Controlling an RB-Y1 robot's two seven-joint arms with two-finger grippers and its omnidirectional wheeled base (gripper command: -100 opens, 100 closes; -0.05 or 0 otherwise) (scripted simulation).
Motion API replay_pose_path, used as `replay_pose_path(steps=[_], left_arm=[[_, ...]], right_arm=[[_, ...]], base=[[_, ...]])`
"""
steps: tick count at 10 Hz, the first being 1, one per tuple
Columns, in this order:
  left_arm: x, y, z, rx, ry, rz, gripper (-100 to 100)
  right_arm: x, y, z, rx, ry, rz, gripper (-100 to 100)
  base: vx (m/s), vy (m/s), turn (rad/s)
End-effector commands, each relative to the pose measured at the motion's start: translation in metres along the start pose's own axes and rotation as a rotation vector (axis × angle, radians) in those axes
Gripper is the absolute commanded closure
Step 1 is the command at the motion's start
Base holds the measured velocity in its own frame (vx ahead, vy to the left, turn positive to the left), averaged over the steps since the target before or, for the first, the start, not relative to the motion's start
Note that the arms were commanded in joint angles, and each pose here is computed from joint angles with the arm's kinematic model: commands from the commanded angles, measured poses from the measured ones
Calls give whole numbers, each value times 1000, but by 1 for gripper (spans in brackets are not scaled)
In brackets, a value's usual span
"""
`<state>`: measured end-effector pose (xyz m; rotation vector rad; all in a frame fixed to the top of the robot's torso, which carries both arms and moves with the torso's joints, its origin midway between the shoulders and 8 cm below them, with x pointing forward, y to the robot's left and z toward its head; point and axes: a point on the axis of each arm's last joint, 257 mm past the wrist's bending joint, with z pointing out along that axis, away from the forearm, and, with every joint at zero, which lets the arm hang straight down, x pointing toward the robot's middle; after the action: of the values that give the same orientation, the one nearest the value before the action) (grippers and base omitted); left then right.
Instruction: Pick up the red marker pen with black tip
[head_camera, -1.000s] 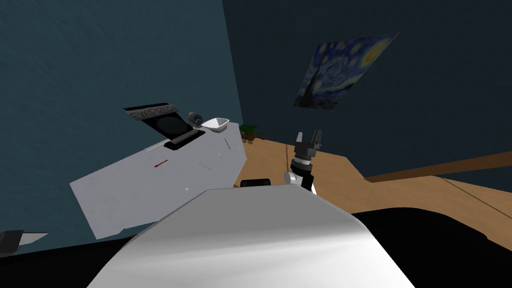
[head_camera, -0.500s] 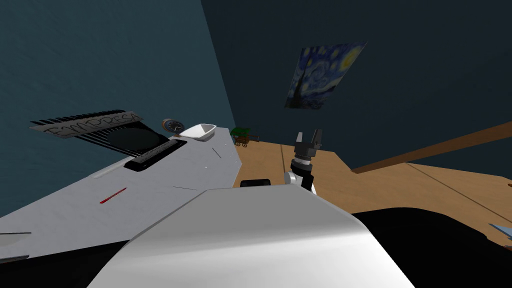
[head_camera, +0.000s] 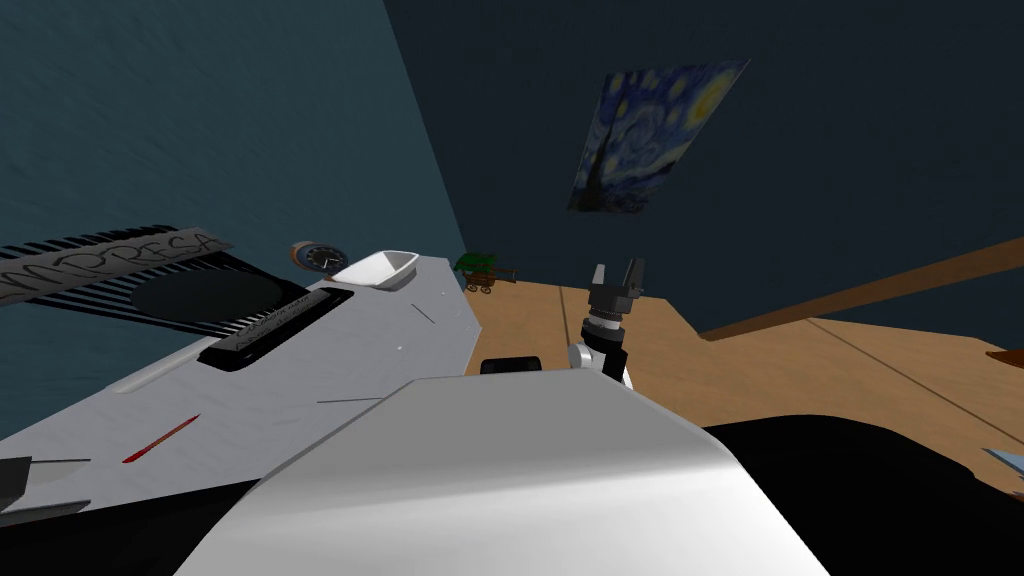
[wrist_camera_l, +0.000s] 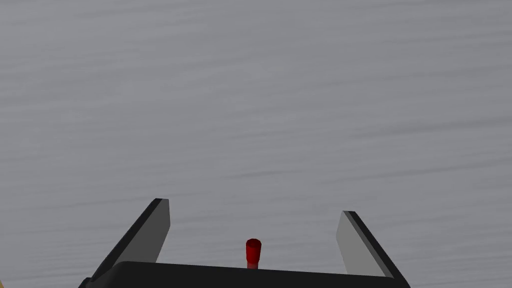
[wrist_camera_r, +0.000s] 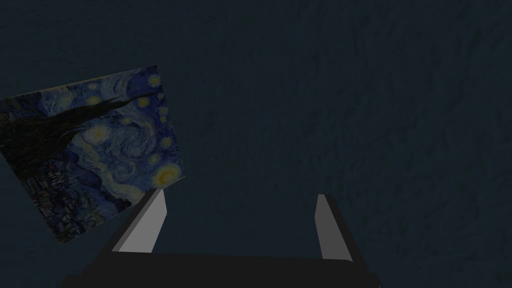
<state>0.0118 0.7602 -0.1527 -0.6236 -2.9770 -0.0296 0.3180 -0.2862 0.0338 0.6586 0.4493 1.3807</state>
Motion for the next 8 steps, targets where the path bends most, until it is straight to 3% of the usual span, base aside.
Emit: replay_pose_path(steps=[1, 2, 6, 7, 8], left_arm=[[0, 0, 0, 0, 0, 0, -100], [0, 0, 1, -1, 0, 0, 100], [0, 0, 1, -1, 0, 0, 100], [0, 0, 1, -1, 0, 0, 0], [11, 1, -14, -8, 32, 14, -100]], right_arm=[[0, 0, 0, 0, 0, 0, 0], [0, 0, 0, 0, 0, 0, 0], [0, 0, 0, 0, 0, 0, 0], [0, 0, 0, 0, 0, 0, 0], [0, 0, 0, 0, 0, 0, 0]], base=[[-7, 5, -5], [0, 0, 0], [0, 0, 0], [0, 0, 0], [-29, 15, 27]])
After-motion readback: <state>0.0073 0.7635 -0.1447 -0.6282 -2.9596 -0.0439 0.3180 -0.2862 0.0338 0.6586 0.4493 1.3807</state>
